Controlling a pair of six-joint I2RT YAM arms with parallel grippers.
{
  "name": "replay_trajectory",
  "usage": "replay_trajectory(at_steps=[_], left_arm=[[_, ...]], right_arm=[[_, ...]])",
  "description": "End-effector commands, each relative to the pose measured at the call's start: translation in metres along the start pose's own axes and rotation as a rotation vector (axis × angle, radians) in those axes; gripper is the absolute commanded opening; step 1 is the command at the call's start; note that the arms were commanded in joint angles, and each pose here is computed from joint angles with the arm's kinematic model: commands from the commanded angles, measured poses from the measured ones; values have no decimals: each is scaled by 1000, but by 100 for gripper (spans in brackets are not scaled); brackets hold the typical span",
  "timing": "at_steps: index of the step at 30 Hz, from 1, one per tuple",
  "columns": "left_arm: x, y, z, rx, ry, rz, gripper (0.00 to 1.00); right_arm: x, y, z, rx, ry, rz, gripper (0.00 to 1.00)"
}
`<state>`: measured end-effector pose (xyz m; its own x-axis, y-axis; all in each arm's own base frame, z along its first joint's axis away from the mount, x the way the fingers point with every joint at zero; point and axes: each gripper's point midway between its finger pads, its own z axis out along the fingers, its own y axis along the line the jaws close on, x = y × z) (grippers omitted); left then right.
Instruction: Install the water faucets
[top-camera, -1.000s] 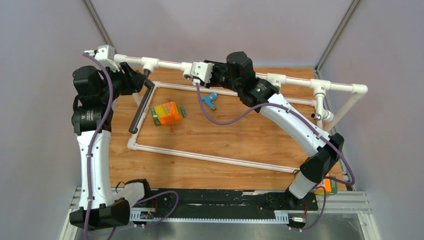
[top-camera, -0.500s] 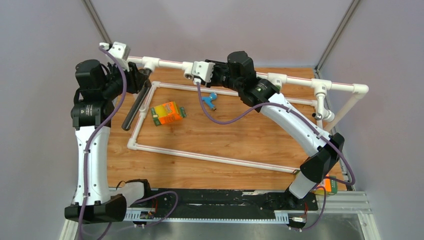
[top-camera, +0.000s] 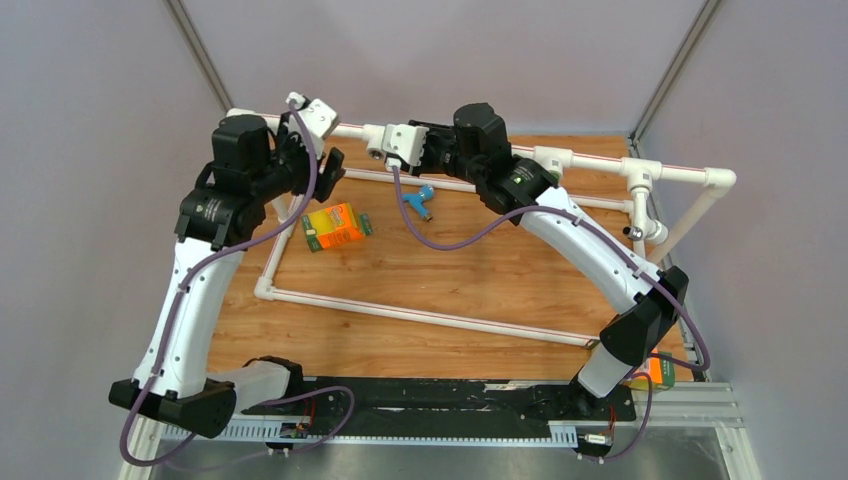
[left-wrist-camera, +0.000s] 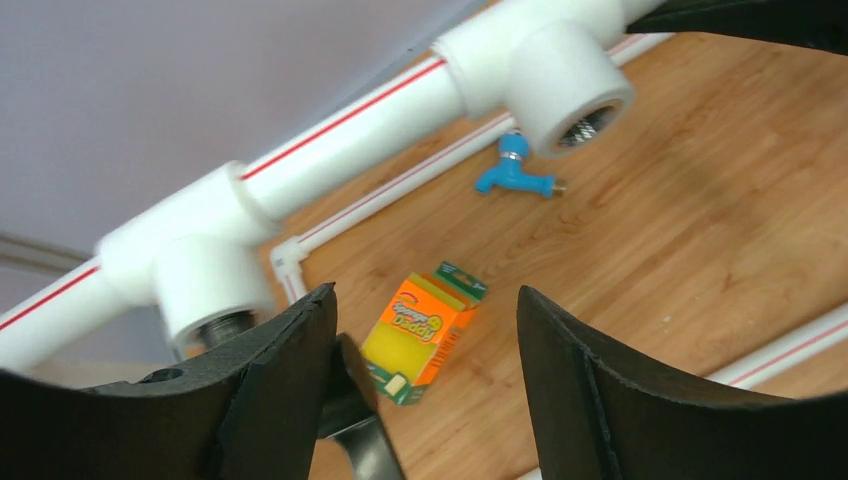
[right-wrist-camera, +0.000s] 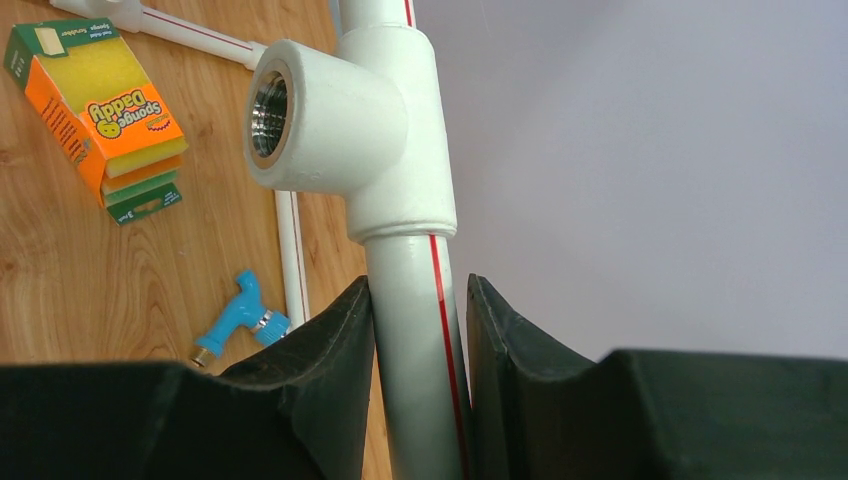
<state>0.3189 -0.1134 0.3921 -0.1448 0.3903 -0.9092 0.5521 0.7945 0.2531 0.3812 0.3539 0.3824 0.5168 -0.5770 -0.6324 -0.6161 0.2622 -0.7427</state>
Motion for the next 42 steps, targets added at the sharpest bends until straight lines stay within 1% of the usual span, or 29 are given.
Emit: replay_trajectory(at_steps=[1, 4, 7, 10, 11, 12, 13, 14, 15, 16, 17, 18, 19, 22, 24, 25, 26, 27, 28, 29, 30, 31, 32, 33, 34, 35, 37, 39, 42], left_arm=[[30, -45, 8, 187, 103, -58, 73], [39, -44, 12, 170, 137, -87, 73], [50, -37, 16, 115, 181, -125, 73], [49, -31, 17, 64, 186, -183, 73], [40, -28, 15, 50, 166, -196, 73], [33, -27, 14, 40, 148, -243, 73], [15, -26, 9, 42, 99, -265, 74], [5, -28, 6, 49, 73, -301, 73], [-18, -28, -2, 63, 3, -327, 74], [-31, -30, -8, 75, -36, -372, 75], [-53, -30, -18, 92, -104, -377, 76], [-64, -31, -23, 95, -135, -416, 77], [-78, -26, -32, 79, -178, -422, 77], [-90, -14, -46, 27, -190, -474, 77], [-88, 1, -52, -16, -175, -541, 77], [-80, 21, -56, -75, -171, -580, 78], [-77, 25, -58, -70, -175, -635, 78], [-65, 50, -64, -141, -195, -671, 78], [-67, 50, -72, -124, -230, -704, 78], [-56, 68, -72, -170, -246, -730, 78], [-58, 65, -78, -153, -271, -757, 78], [-48, 77, -76, -185, -277, -799, 78], [-48, 76, -78, -166, -290, -805, 78], [-36, 87, -78, -195, -283, -862, 78], [-36, 87, -77, -172, -293, -870, 78], [-24, 93, -76, -181, -286, -926, 77], [-15, 93, -68, -132, -283, -969, 77], [-7, 90, -60, -87, -267, -994, 76], [5, 90, -52, -77, -252, -1010, 74]], right_arm=[[30, 101, 20, -304, 82, 179, 0], [31, 102, 20, -305, 85, 180, 0], [29, 100, 19, -302, 80, 180, 0], [29, 101, 19, -303, 81, 178, 0], [30, 101, 19, -302, 82, 178, 0], [30, 100, 19, -301, 83, 179, 0], [30, 100, 19, -301, 83, 179, 0], [31, 100, 19, -300, 84, 178, 0], [32, 101, 20, -301, 87, 179, 0], [31, 100, 19, -298, 86, 178, 0], [31, 101, 19, -300, 86, 178, 0], [32, 101, 19, -300, 88, 179, 0], [31, 101, 19, -299, 87, 178, 0], [31, 101, 19, -299, 88, 178, 0], [31, 100, 18, -299, 87, 177, 0], [30, 99, 18, -296, 84, 176, 0], [30, 100, 18, -298, 84, 174, 0], [29, 100, 17, -297, 83, 174, 0], [30, 100, 16, -297, 85, 173, 0], [31, 99, 16, -296, 86, 171, 0], [31, 99, 15, -295, 86, 170, 0], [31, 98, 15, -292, 88, 170, 0], [30, 98, 15, -292, 86, 170, 0], [31, 98, 15, -291, 86, 168, 0], [30, 98, 15, -293, 84, 168, 0], [31, 98, 15, -292, 87, 168, 0], [31, 98, 14, -291, 86, 168, 0], [31, 99, 15, -293, 86, 168, 0], [31, 98, 15, -293, 86, 168, 0]])
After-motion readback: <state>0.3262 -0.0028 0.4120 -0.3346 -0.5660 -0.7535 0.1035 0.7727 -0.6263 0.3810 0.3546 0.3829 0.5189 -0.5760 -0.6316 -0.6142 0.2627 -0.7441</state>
